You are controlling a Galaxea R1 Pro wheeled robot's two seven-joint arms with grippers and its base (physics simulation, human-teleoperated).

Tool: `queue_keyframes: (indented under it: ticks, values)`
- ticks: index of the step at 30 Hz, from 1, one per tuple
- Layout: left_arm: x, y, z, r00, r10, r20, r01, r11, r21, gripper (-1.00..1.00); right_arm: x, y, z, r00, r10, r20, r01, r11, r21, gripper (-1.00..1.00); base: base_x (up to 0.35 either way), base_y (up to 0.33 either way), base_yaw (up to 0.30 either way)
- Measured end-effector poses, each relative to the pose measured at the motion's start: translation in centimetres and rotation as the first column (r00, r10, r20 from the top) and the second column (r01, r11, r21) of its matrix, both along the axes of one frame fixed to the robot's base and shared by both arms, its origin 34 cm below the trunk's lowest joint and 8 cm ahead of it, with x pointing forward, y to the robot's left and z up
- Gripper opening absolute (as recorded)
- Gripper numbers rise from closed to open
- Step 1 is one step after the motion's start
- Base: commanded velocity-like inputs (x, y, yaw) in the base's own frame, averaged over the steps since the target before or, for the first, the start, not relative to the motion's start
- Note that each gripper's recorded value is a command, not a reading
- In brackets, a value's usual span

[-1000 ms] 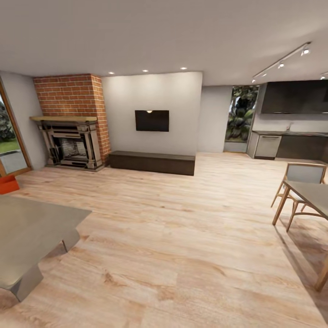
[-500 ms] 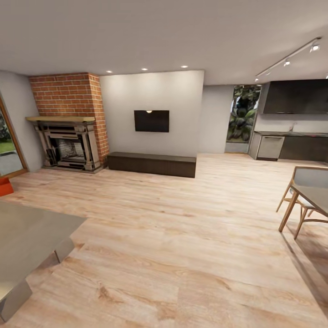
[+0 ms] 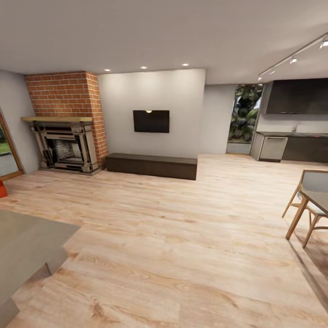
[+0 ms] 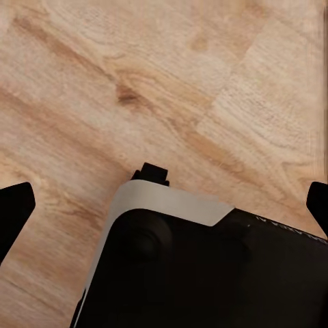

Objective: Move the two storage containers from the living room to the garage. In the garage, place one container on the floor and stack the other container on top of it (either order is fine).

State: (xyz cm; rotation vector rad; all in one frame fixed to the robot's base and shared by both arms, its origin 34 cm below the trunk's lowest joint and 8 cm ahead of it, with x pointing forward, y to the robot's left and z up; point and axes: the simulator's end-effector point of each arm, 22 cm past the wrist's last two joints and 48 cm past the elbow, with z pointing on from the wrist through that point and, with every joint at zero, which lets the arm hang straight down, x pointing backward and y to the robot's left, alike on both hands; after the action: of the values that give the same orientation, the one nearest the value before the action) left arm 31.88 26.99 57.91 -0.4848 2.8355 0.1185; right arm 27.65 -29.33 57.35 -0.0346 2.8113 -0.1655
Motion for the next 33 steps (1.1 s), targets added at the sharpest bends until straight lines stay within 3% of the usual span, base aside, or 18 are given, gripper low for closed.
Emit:
queue_keyframes:
  ticks: [21, 33]
  values:
    - [-0.02, 0.13, 0.0, 1.0, 0.003, -0.001, -0.003, 1.0, 0.001, 1.0, -0.01, -0.3, 0.02, 1.0, -0.004, 0.0, 0.004, 1.0, -0.007, 1.0, 0.326, 0.0, 0.007]
    - [0.1, 0.11, 0.06, 1.0, 0.004, 0.003, -0.004, 1.0, 0.0, 1.0, 0.14, -0.23, 0.07, 1.0, -0.001, 0.004, 0.001, 1.0, -0.006, 1.0, 0.326, 0.0, 0.223]
